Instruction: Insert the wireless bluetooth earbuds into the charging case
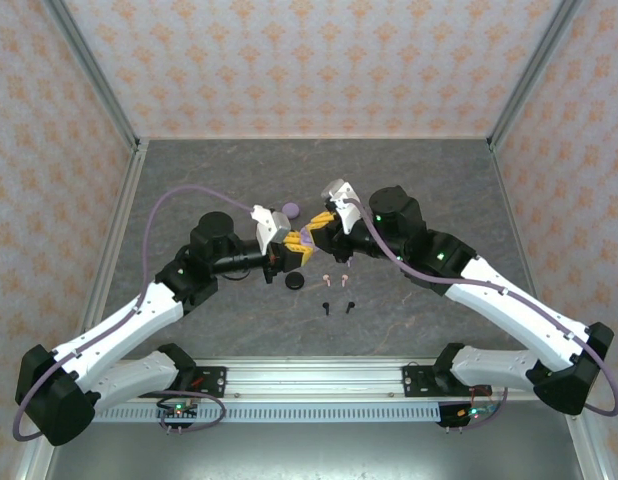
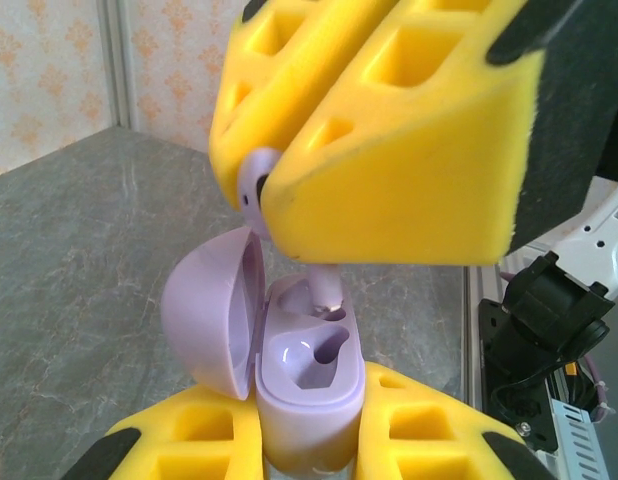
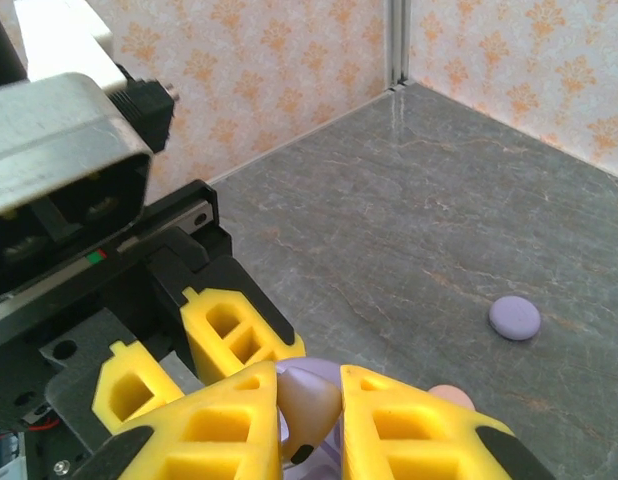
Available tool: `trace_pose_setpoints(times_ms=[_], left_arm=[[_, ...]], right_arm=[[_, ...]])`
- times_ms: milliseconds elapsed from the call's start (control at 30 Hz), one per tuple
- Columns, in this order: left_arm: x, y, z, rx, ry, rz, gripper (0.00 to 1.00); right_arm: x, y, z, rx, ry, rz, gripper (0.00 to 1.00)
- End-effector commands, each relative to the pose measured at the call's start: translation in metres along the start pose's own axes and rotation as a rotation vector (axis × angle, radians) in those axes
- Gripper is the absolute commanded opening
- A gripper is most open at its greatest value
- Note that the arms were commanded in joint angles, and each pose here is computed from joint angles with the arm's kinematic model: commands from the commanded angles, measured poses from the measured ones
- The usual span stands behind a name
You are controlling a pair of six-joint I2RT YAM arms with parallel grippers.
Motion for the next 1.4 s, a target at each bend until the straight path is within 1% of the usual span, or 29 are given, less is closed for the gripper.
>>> trace_pose_setpoints(times_ms=[0, 633, 1033, 1367], left_arm=[[-0.015, 0.0, -0.009, 0.041, -0.045, -0.042, 0.0], [-0.017, -0.002, -0.009, 0.03, -0.042, -0.041, 0.0], [-0.017, -0.004, -0.007, 0.024, -0.028, -0.04, 0.0], [-0.017, -0.004, -0.008, 0.031, -0.023, -0.044, 0.0]], right_arm=[[-0.008, 0.005, 0.0, 0.023, 0.031, -0.011, 0.17], [0.011, -0.002, 0.002, 0.002, 0.027, 0.05, 0.17], [0.013, 0.003, 0.003, 0.013, 0.03, 0.024, 0.17], [0.017, -0.006, 0.002, 0.0, 0.025, 0.047, 0.17]])
Point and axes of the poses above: each hand's point on the last joint's axis, 136 mm out from that joint toward the fingers, its own y axis back along the fingers, its own z axis along the line the jaws close on, x = y × z, the point moved 10 cm from there along y, back along the fingers, and after that the axes turned 11 degrees about y, right-handed, at the moved point
